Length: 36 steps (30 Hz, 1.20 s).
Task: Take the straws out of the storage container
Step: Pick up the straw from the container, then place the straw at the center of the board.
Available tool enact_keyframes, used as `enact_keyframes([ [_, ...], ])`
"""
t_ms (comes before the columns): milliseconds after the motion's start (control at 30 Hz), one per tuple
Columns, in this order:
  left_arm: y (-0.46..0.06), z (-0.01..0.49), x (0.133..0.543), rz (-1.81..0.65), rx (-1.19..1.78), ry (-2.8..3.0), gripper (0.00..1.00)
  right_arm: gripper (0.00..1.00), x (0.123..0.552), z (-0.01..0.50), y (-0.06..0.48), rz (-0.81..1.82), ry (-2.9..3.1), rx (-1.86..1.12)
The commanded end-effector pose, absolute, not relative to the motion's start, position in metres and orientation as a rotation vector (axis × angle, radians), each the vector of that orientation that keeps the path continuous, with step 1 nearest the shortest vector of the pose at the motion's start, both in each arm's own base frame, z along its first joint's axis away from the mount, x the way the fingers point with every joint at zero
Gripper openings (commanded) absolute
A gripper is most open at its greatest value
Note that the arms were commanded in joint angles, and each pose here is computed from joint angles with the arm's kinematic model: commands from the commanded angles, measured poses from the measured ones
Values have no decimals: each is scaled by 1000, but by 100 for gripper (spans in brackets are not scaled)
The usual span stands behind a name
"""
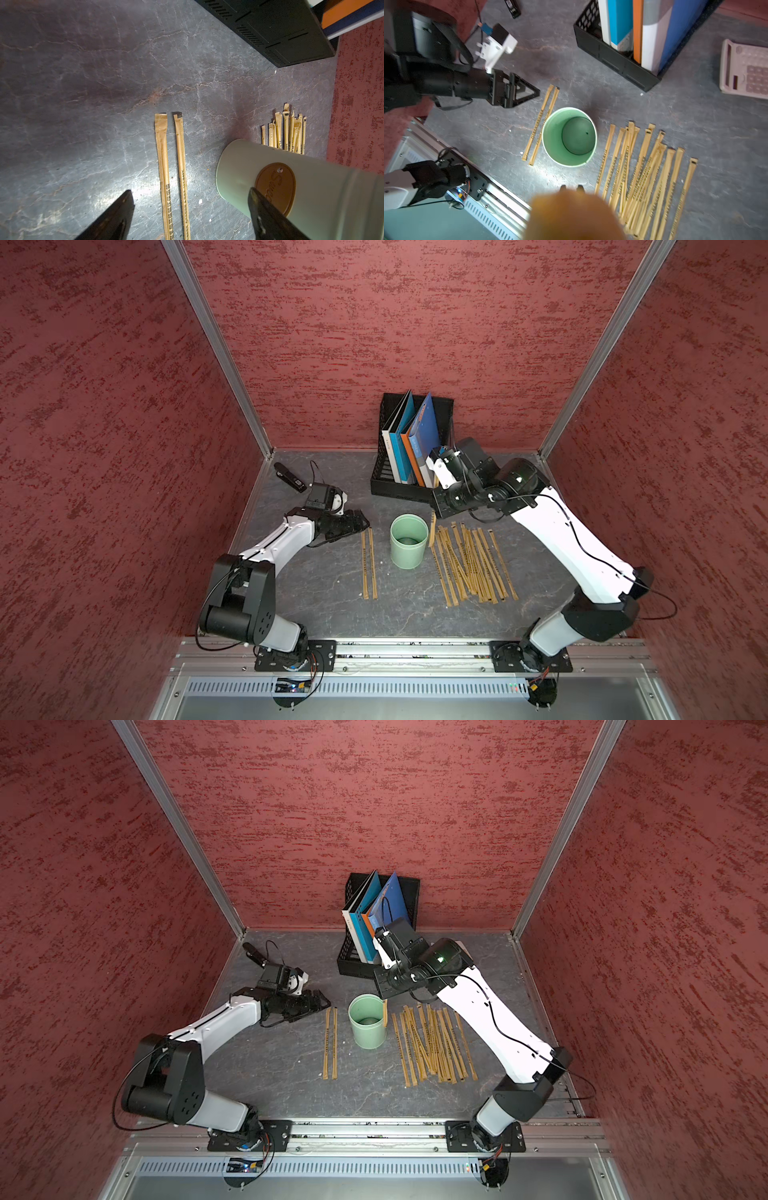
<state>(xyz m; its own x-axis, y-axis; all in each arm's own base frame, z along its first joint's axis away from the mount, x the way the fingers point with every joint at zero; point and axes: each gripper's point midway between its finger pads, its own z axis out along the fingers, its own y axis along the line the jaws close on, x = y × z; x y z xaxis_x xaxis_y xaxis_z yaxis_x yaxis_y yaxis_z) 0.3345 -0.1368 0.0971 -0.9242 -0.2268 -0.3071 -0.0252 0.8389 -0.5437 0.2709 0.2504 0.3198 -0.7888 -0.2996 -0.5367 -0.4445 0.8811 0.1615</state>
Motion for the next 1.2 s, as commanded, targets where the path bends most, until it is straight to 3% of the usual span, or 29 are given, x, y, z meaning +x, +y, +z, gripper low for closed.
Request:
enact_keyframes([
  [0,-140,108,342,-809,-178,2613,86,6,254,310,216,233,2618,-545],
  [500,-139,111,340,-802,-183,2617,86,5,274,203,158,233,2913,-324],
  [1167,-137,108,337,-780,-185,2634,86,5,302,95,166,320,3172,-369],
])
